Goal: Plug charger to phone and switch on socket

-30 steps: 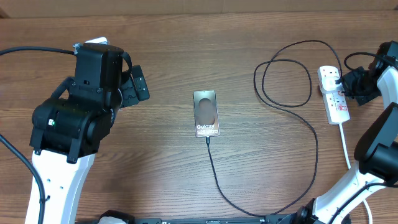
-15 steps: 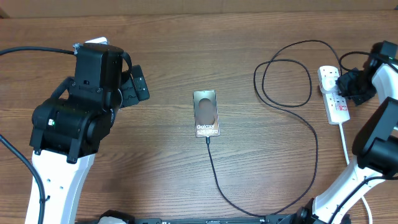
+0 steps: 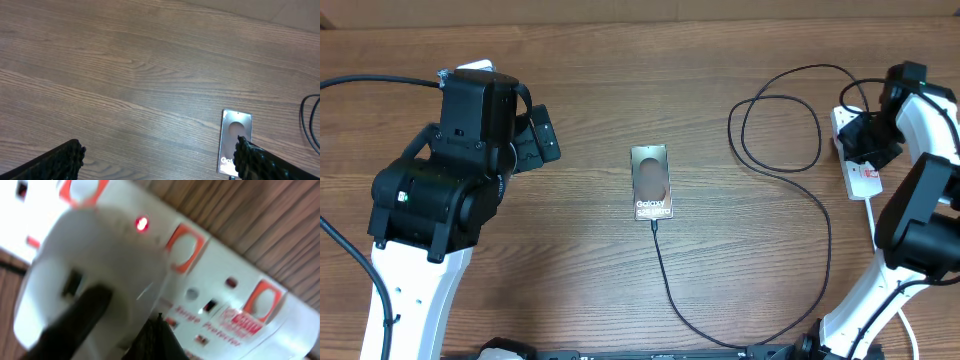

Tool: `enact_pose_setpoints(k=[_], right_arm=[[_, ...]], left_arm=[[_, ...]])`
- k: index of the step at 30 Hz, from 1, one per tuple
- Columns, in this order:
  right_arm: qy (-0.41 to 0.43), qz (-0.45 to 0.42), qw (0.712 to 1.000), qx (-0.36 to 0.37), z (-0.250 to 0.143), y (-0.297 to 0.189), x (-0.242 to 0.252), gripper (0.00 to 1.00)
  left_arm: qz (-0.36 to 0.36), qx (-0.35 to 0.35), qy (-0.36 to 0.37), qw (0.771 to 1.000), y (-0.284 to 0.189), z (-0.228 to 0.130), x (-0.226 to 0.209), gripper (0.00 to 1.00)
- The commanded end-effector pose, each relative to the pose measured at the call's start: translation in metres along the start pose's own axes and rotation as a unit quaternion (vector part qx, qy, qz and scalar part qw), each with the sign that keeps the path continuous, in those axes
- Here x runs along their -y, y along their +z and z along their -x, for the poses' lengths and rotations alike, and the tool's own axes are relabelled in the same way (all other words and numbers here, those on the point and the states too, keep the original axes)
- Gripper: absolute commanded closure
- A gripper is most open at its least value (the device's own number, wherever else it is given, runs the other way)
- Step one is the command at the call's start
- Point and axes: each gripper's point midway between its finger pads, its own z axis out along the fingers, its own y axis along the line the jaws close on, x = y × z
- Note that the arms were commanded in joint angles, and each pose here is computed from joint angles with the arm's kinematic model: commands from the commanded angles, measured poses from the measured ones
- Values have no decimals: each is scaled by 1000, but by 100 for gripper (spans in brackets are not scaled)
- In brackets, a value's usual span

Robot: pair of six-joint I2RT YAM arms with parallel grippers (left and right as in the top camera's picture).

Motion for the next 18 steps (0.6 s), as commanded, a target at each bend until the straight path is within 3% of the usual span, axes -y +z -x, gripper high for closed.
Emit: enact_pose_setpoints(k=[1,7,11,14,18], right_arm=[[-22,51,998,3,0,-22,-22,96],[-13,125,987,98,18,-134,-25,96],[-38,273,945,175,7,-255,-42,96],[-91,404,875,251,-14,-362,-52,96],[-178,505,770,347,-58,-480,-47,96]], left_arm=[[-3,13,-12,1000,-9,3,-2,0],[-15,36,-21,999,-27,5,-7,0],[-28,61,-30,997,-48,7,-14,0],[-37,84,-41,995,-65,8,-22,0],[-34,125,-72,989,-93,11,-46,0]])
